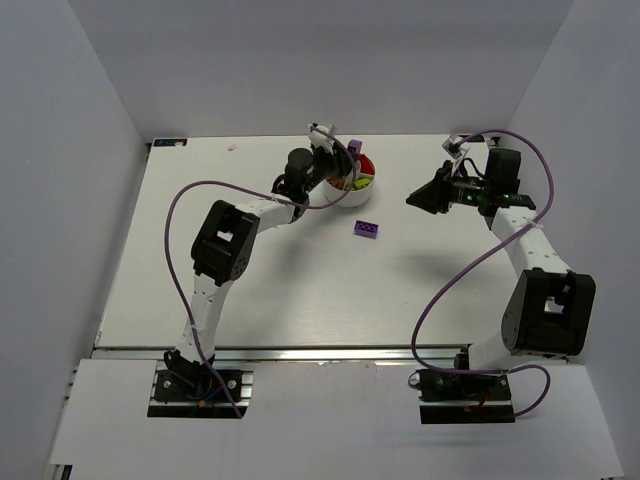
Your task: Sort the legos into containers by color
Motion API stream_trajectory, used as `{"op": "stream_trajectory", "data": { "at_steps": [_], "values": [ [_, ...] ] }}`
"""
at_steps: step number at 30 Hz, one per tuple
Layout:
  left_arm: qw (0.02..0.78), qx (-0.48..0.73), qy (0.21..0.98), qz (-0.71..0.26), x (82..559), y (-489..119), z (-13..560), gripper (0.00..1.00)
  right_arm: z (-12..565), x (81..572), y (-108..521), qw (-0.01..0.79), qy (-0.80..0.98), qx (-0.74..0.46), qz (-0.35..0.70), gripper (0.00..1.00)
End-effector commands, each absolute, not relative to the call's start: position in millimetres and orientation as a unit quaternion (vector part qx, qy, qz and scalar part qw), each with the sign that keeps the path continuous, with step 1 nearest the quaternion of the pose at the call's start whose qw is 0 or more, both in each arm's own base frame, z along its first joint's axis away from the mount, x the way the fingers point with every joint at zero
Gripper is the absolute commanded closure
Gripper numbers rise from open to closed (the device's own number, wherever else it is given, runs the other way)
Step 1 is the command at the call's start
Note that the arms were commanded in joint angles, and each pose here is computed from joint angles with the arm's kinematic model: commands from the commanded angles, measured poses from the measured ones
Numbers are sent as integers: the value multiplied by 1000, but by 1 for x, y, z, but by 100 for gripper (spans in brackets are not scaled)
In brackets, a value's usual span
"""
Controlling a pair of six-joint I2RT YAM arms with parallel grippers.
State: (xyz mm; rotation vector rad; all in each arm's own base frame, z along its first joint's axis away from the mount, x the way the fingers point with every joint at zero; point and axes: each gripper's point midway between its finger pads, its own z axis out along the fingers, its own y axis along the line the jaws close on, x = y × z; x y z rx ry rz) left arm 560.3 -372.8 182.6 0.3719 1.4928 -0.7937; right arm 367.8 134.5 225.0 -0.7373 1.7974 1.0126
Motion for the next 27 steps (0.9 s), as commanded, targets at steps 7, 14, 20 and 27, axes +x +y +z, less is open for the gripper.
{"op": "stream_trajectory", "data": {
  "at_steps": [7, 14, 20, 27],
  "values": [
    [649, 170, 660, -338, 560, -375, 190, 67, 238, 368, 132, 480, 716, -309, 402, 65],
    [646, 165, 670, -327, 566, -374, 185, 62, 238, 365, 131, 480, 717, -307, 402, 65],
    [648, 159, 675, -316, 569, -370, 184, 57, 238, 365, 131, 480, 717, -307, 402, 61],
    [643, 159, 684, -307, 569, -370, 182, 50, 237, 365, 130, 479, 717, -311, 400, 56]
  ]
}}
